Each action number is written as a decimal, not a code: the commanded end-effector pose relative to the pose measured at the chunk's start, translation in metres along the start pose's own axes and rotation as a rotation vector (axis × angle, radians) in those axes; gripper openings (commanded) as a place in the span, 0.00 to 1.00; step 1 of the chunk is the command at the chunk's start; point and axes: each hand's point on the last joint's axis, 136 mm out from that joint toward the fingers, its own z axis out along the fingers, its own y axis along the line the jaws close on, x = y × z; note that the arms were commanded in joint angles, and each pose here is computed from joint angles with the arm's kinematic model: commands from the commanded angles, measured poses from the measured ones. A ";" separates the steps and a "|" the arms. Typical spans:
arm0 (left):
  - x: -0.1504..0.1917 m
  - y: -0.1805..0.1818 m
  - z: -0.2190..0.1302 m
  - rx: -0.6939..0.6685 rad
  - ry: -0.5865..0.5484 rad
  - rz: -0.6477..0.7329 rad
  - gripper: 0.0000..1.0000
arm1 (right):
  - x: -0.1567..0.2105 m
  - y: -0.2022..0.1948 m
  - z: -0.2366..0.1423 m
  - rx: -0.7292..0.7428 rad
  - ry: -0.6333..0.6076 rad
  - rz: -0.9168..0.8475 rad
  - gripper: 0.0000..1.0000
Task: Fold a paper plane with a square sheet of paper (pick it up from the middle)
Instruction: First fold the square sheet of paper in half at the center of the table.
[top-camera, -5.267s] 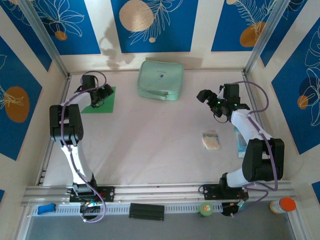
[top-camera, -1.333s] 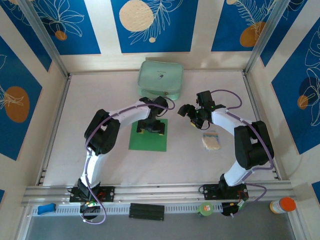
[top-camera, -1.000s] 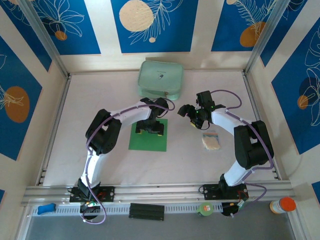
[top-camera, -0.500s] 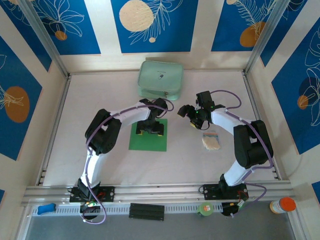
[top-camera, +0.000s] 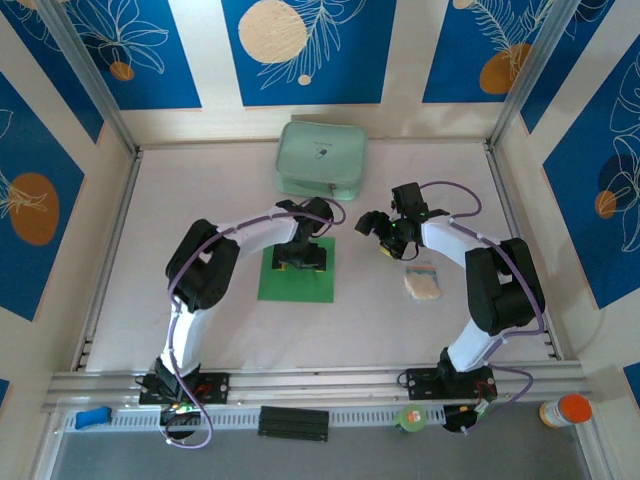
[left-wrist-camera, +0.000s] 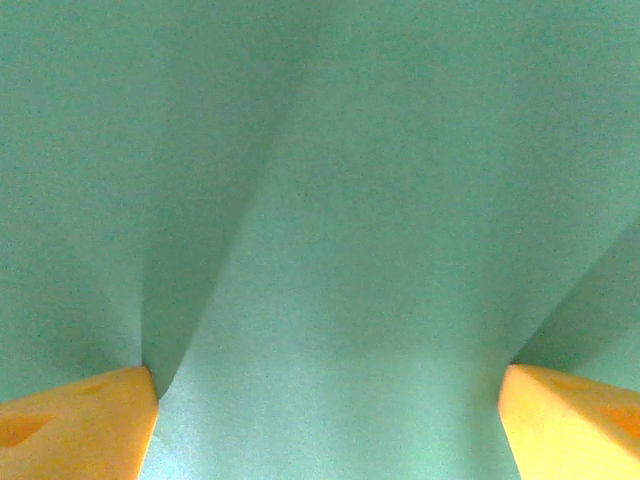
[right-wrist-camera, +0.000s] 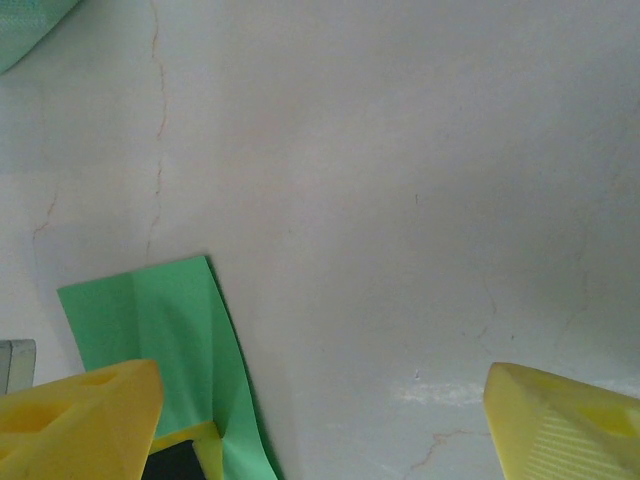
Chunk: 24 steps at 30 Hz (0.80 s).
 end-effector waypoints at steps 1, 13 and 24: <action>0.023 0.018 0.028 -0.063 0.095 -0.018 0.87 | 0.004 -0.001 0.001 0.004 0.025 0.011 0.84; 0.013 0.010 0.014 -0.013 0.040 -0.012 0.81 | 0.004 -0.002 0.002 0.005 0.026 0.021 0.83; -0.002 -0.007 -0.034 0.181 -0.073 -0.054 0.43 | 0.002 0.010 -0.003 -0.056 0.008 0.000 0.82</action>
